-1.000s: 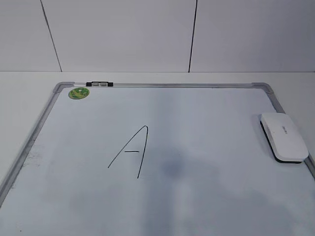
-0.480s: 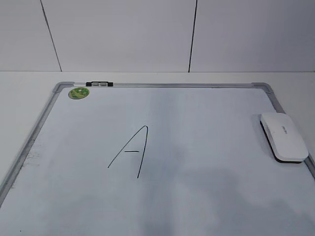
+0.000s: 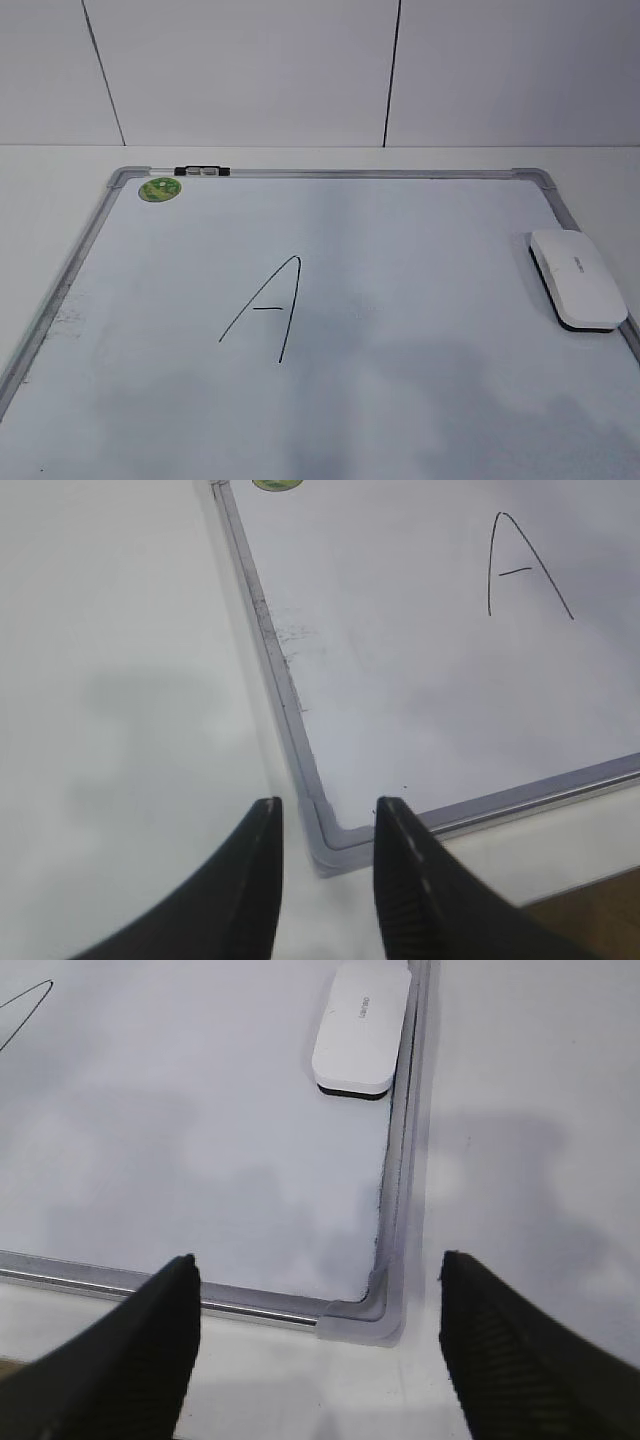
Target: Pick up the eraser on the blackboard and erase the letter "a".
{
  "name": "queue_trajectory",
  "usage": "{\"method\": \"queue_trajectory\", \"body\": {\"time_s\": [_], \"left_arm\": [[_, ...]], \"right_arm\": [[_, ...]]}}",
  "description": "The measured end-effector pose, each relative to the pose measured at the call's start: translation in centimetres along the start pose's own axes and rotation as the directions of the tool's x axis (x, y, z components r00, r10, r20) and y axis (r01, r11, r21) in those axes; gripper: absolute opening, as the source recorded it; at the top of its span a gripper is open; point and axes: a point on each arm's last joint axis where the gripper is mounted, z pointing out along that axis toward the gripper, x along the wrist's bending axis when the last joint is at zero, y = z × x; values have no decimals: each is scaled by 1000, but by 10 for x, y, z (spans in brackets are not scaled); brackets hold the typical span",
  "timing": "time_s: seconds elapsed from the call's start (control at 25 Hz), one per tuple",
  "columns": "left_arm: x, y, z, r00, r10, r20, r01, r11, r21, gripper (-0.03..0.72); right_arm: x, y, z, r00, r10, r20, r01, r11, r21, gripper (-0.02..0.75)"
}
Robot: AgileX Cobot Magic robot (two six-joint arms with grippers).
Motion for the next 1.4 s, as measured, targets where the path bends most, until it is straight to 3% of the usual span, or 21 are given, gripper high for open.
{"method": "queue_trajectory", "body": {"time_s": [0.92,1.4], "left_arm": [[0,1,0,1000,1,-3,-1,1000,-14,235],[-1,-6,-9,1000,6,-5,-6,996,-92,235]], "right_arm": [[0,0,0,1000,0,0,0,1000,-4,593],[0,-8,-10,1000,1,4,-1,996,-91,593]]}}
